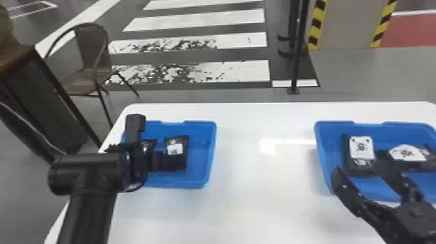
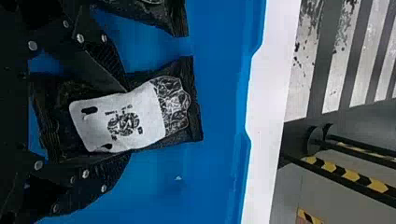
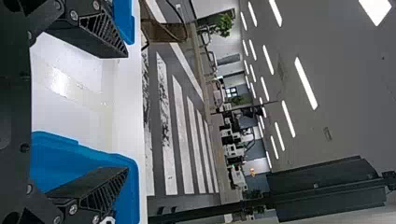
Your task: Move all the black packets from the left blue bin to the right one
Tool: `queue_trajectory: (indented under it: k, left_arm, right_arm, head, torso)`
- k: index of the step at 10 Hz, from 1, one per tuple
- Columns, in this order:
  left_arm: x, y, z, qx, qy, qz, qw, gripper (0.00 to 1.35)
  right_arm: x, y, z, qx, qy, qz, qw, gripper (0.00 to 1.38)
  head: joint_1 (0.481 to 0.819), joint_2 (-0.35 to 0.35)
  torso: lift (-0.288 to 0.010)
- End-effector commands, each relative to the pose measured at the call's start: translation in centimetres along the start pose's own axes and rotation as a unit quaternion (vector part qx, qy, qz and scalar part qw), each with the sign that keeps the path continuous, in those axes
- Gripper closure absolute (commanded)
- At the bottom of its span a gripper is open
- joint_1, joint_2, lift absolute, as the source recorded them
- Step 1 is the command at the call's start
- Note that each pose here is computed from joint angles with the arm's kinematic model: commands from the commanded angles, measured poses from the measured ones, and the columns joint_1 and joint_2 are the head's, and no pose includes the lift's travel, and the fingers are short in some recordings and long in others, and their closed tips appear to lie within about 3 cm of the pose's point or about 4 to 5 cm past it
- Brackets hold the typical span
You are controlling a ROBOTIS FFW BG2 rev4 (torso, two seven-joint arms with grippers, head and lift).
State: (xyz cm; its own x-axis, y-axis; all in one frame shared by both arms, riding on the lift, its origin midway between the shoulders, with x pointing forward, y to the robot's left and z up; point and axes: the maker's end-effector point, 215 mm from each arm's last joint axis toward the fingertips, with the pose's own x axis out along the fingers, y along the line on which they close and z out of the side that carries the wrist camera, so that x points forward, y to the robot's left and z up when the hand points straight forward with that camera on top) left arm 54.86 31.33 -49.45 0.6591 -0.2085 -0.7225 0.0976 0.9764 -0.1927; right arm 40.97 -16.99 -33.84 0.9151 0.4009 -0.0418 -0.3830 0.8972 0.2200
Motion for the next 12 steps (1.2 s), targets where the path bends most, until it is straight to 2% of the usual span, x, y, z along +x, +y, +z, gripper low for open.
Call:
queue_trajectory:
  k: [1,2,4,8,10,12]
  left_arm:
    - [0.2,-0.7,0.1,0.004,-0.013,-0.012,0.9998,1.09]
    - [0.2,-1.1,0.5,0.010,-0.020,-0.021,0.9995,1.22]
    - [-0.9,-2.7,0.7,0.021,-0.037,-0.044,0.9981,1.21]
    - [-9.4,-10.1,1.6,0.075,-0.113,-0.099,0.9858,1.21]
    - [-11.5,-16.8,2.3,0.093,-0.143,-0.168,0.9708,1.21]
    - [-12.9,-23.4,1.8,0.098,-0.152,-0.240,0.9537,1.21]
  right_arm:
    - [-0.1,0.0,-0.3,0.004,0.002,0.000,1.000,0.17]
    - [-0.1,0.0,-0.3,0.008,0.002,0.000,1.000,0.17]
    - [-0.1,0.0,-0.3,0.009,0.001,0.001,1.000,0.17]
    - [0.4,0.8,0.4,0.014,-0.004,0.020,1.000,0.17]
    - [1.5,2.0,1.4,0.031,-0.014,0.043,0.999,0.17]
    - [3.3,3.2,1.6,0.051,-0.020,0.068,0.996,0.17]
  head:
    - [0.695,0.165]
    - [0.695,0.162]
    - [0.695,0.150]
    - [0.695,0.115]
    - [0.695,0.085]
    - [0.695,0.036]
  torso:
    - [-0.140]
    - [-0.140]
    - [-0.140]
    - [-0.140]
    - [-0.140]
    - [-0.140]
